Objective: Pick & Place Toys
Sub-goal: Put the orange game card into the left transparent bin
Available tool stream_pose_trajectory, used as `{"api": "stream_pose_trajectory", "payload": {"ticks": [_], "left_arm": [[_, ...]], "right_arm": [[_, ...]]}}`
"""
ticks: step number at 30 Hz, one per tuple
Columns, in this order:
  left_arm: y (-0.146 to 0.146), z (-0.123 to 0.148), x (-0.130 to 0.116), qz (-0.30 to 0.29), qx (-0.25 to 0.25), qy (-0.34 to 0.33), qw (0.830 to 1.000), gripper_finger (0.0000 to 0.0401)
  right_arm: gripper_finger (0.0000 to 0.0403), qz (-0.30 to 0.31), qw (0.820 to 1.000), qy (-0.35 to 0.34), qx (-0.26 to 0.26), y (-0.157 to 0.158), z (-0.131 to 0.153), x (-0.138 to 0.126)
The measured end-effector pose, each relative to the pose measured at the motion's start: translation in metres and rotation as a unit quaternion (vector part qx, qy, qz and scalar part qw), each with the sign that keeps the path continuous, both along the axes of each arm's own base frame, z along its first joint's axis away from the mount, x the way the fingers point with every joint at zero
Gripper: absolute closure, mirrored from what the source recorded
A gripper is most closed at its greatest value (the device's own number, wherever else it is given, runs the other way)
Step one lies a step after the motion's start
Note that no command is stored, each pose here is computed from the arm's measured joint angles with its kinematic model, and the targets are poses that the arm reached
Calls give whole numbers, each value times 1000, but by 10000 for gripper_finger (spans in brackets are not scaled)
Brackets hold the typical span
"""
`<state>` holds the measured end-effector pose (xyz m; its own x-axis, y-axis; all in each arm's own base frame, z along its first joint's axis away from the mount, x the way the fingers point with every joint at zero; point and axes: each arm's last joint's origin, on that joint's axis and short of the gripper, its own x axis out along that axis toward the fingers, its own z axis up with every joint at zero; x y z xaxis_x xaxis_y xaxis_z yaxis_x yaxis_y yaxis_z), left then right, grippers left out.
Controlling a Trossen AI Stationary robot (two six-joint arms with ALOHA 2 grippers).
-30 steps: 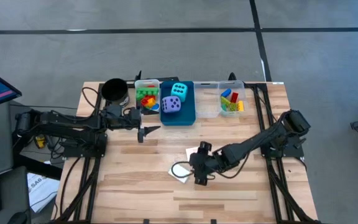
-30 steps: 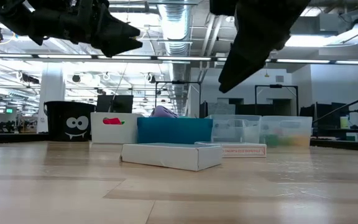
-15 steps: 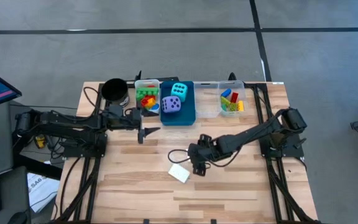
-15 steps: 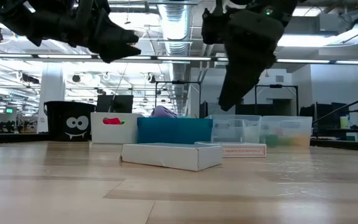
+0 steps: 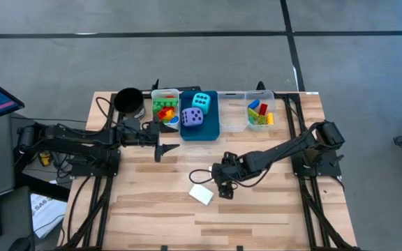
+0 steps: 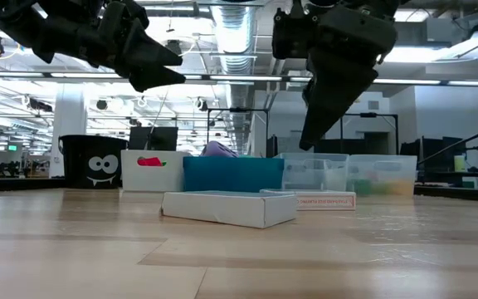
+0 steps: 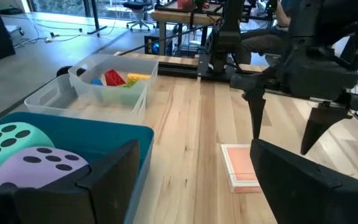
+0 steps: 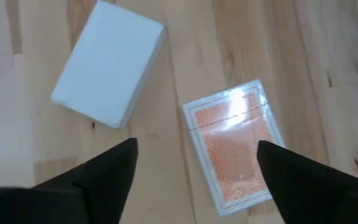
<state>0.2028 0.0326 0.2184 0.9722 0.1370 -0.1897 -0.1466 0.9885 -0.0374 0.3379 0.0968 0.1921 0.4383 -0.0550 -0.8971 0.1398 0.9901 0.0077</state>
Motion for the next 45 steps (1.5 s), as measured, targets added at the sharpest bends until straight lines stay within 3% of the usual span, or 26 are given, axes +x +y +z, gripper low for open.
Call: {"api": "stream_pose_trajectory", "payload": {"ticks": [6, 13, 20, 30, 35, 41, 45], "left_arm": [[0, 0, 0, 0, 0, 0, 1000, 103], [0, 1, 0, 2, 2, -4, 1000, 103], [0, 1, 0, 2, 2, -3, 1000, 103], [0, 1, 0, 2, 2, -3, 1000, 103], [0, 0, 0, 1, 2, -2, 1000, 103], [0, 0, 0, 2, 2, 0, 1000, 103], [0, 0, 0, 1, 2, 0, 1000, 103]], "right_arm": [[9, 14, 1000, 0, -4, 5, 0, -2], [6, 13, 1000, 8, -11, 5, -1, -3], [9, -20, 997, 13, -74, -3, -1, -5], [7, -50, 996, 12, -79, -20, -1, -1], [7, -30, 995, 14, -89, -22, -1, 0], [8, -12, 996, -9, -89, -20, 1, 4], [8, 10, 999, -7, -37, -20, 1, 6]]}}
